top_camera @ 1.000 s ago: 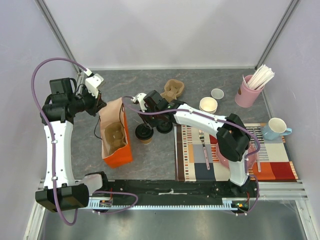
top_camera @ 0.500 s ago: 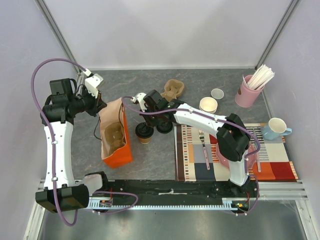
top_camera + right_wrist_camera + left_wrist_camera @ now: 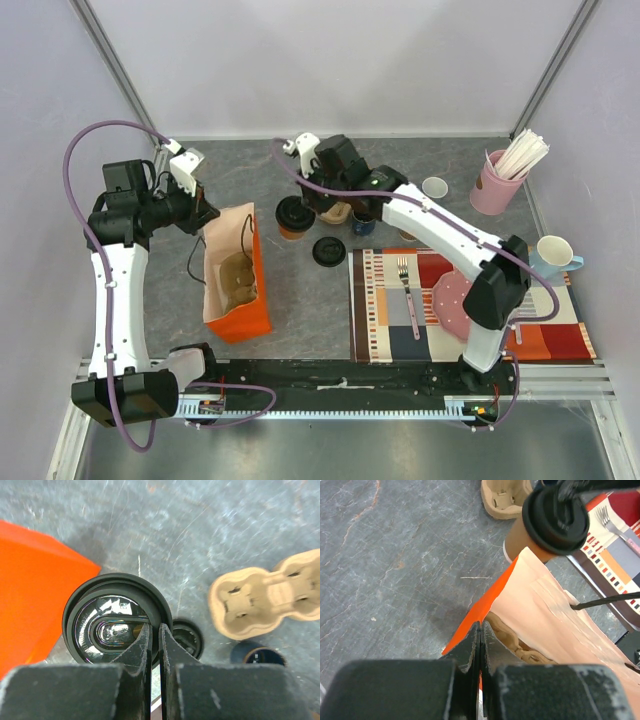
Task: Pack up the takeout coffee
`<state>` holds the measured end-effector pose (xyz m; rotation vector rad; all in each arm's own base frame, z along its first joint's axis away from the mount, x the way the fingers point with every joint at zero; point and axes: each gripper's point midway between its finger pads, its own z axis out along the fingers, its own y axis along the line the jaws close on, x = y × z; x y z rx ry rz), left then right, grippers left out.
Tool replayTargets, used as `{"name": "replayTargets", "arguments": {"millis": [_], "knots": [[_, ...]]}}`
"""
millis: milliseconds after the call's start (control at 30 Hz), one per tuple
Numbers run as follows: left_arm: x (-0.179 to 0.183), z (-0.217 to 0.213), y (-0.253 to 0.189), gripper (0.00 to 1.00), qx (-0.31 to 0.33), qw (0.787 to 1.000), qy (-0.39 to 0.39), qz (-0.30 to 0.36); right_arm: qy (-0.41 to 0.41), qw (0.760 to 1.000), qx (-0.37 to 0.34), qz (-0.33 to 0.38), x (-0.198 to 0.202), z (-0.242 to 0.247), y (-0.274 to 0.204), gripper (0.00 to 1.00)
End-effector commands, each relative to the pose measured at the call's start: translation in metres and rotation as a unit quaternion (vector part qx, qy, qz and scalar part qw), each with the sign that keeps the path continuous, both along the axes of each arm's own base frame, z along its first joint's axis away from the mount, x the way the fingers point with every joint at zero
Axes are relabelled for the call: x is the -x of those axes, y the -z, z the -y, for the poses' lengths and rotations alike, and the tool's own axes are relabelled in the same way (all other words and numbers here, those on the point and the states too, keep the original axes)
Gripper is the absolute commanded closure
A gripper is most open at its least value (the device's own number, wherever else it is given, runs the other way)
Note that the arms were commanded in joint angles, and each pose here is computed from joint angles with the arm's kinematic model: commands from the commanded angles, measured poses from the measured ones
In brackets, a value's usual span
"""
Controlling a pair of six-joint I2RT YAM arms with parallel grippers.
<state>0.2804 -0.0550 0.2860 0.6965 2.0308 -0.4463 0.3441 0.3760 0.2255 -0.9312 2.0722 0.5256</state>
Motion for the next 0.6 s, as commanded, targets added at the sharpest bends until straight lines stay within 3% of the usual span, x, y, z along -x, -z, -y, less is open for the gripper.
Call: {"name": "replayTargets", "arguments": {"millis": [0,300,567], "knots": [[0.0,0.012,-0.015,0.98,0.042,0.999,0.012,0.016,0.021,0.994,-0.069,0.083,-0.009,0.015,-0.1,1.0],[-0.003,0.027,-0.017,0.98,0.059,0.998,0.03,0.016,-0.004,0.965,-0.178,0.194,-0.006,0.01,-0.229,1.0],[-0.004,0.042,-0.018,0.98,0.073,0.996,0.047,0.011,-0.124,0.938,-0.247,0.208,0.033,-0.027,-0.269,1.0]]}}
